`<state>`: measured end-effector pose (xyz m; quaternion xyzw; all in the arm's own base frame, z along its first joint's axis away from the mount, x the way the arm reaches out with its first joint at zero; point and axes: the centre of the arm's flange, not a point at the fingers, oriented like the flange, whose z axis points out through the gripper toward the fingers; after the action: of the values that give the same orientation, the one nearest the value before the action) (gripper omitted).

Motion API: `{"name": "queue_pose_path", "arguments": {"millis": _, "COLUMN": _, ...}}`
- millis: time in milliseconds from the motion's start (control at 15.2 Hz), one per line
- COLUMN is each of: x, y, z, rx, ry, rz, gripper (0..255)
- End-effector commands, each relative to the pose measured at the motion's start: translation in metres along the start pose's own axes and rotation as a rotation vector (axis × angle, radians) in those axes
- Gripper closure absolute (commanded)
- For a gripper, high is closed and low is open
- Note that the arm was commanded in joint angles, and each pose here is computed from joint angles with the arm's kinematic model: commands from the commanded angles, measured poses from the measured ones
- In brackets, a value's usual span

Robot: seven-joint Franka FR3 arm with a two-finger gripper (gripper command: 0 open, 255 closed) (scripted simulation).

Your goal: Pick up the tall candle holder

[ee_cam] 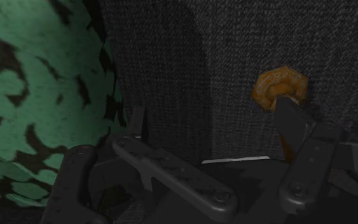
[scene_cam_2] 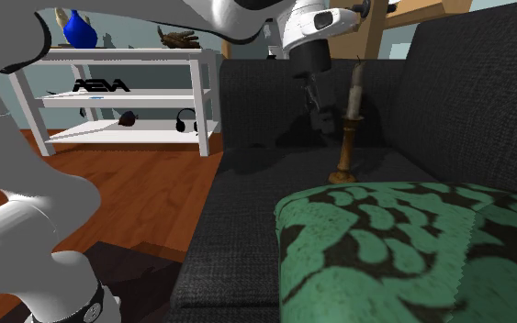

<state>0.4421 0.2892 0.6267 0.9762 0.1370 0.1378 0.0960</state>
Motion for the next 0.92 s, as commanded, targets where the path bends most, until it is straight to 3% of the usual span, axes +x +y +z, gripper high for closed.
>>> {"name": "queue_pose_path", "arguments": {"millis": 0, "x": 0.015, "y": -0.016, "z": -0.005, "rx": -0.007, "ry": 0.029, "rz": -0.011, "gripper": 0}}
{"name": "queue_pose_path", "arguments": {"millis": 462, "x": 0.063, "y": -0.079, "z": -0.028, "rx": -0.033, "ry": 0.12, "rz": -0.05, "gripper": 0}}
{"name": "queue_pose_path", "arguments": {"millis": 858, "x": 0.055, "y": -0.086, "z": 0.002, "rx": -0.033, "ry": 0.12, "rz": -0.05, "gripper": 0}}
